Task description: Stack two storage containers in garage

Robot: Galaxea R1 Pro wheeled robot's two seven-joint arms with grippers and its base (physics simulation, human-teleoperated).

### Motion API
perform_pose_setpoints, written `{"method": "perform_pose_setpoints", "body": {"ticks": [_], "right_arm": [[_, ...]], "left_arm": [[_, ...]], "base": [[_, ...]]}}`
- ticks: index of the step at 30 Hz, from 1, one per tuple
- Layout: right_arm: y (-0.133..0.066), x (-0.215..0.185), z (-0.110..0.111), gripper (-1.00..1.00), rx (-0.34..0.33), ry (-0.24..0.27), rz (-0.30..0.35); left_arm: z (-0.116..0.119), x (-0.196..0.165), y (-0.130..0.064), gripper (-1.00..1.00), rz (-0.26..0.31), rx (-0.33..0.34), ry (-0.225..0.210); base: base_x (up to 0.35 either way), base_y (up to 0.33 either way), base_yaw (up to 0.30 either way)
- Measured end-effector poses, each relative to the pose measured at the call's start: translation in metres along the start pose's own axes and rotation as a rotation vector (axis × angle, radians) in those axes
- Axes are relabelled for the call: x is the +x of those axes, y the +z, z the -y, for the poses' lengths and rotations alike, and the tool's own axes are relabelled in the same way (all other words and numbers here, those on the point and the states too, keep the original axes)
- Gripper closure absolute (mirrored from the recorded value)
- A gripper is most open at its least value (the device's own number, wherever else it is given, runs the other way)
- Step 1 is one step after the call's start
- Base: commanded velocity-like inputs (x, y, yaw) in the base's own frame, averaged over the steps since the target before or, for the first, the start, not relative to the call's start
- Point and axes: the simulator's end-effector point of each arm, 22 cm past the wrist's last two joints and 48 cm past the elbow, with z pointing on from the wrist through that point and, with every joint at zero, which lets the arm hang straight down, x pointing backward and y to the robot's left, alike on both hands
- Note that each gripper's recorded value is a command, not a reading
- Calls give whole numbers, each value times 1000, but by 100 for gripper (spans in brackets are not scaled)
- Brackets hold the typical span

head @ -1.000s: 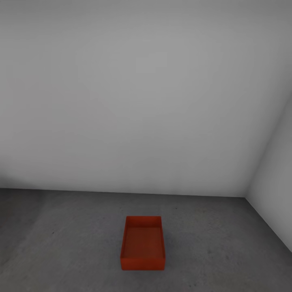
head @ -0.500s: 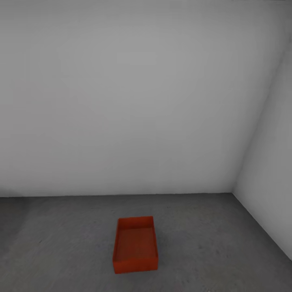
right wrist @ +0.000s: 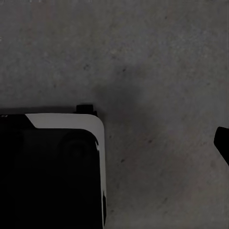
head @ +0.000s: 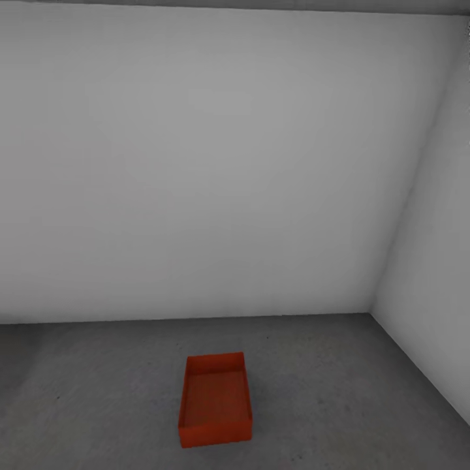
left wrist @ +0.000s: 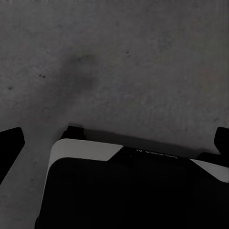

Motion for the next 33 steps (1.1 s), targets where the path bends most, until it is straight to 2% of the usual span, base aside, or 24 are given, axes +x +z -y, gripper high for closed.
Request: {"method": "perform_pose_setpoints", "body": {"ticks": [10, 15, 24, 29, 33], "right_arm": [[-2, -6, 0, -100, 0, 2, 16], [-2, -9, -1, -100, -1, 1, 21], [-4, -8, -3, -100, -5, -2, 20], [-5, 2, -3, -100, -6, -7, 11], [-5, 4, -2, -100, -4, -9, 11]], "left_arm": [[1, -7, -3, -100, 18, 3, 0], [1, -5, -4, -100, 9, 4, -4], [-17, 52, -3, -100, -47, -17, -7], [-33, 71, -4, -100, -66, -37, -8], [-36, 76, -4, -100, -71, -41, -7]], "base": [[0, 0, 0], [0, 0, 0], [0, 0, 0], [0, 0, 0], [0, 0, 0]]}}
